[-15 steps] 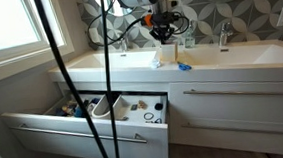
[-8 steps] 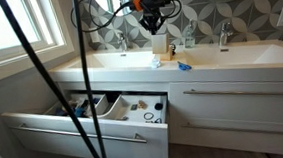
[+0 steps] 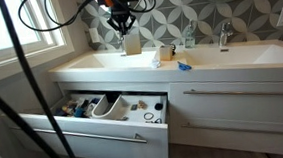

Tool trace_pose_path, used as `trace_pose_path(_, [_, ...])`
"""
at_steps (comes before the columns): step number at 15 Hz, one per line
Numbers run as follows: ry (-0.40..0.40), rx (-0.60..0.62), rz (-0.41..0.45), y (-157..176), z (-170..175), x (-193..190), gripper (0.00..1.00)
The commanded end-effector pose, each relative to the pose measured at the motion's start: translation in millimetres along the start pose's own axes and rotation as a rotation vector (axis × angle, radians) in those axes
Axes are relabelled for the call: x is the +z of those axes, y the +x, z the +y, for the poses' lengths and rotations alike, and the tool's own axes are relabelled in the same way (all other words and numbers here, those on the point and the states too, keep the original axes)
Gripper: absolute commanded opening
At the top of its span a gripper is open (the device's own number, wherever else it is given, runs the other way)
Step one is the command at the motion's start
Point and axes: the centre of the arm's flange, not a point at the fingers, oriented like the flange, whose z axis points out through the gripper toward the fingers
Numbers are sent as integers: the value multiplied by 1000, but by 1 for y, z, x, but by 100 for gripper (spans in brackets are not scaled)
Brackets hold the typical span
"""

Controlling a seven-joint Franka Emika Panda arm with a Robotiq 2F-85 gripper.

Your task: Put one of the small, brown objects in the drawer

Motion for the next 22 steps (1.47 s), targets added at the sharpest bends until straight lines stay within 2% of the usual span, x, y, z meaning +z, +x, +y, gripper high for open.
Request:
trace_pose_path(1, [50,-197,-4,-52,-30,-18,1])
trace_pose_path(2, [69,-249,-1,-57,-33,-21,1])
trace_pose_path(3, [31,-164,-9,-27,-26,-8,3])
trace_pose_path(5, [44,-220,-6,-40,-33,-14,3])
trace_pose_path(9, [45,-237,-5,-45,-33,-15,3])
trace_pose_path(10, [40,-225,-30,-44,-31,-7,1])
trace_pose_path(13, [114,-274,-110,-61,-43,22,1])
trace_pose_path(16, [197,-365,-210,-88,-61,59,1])
trace_pose_path(18, [219,-439,-272,-104,-70,84,1])
trace_pose_path(22, [211,-609,-283,-123,-74,130,1])
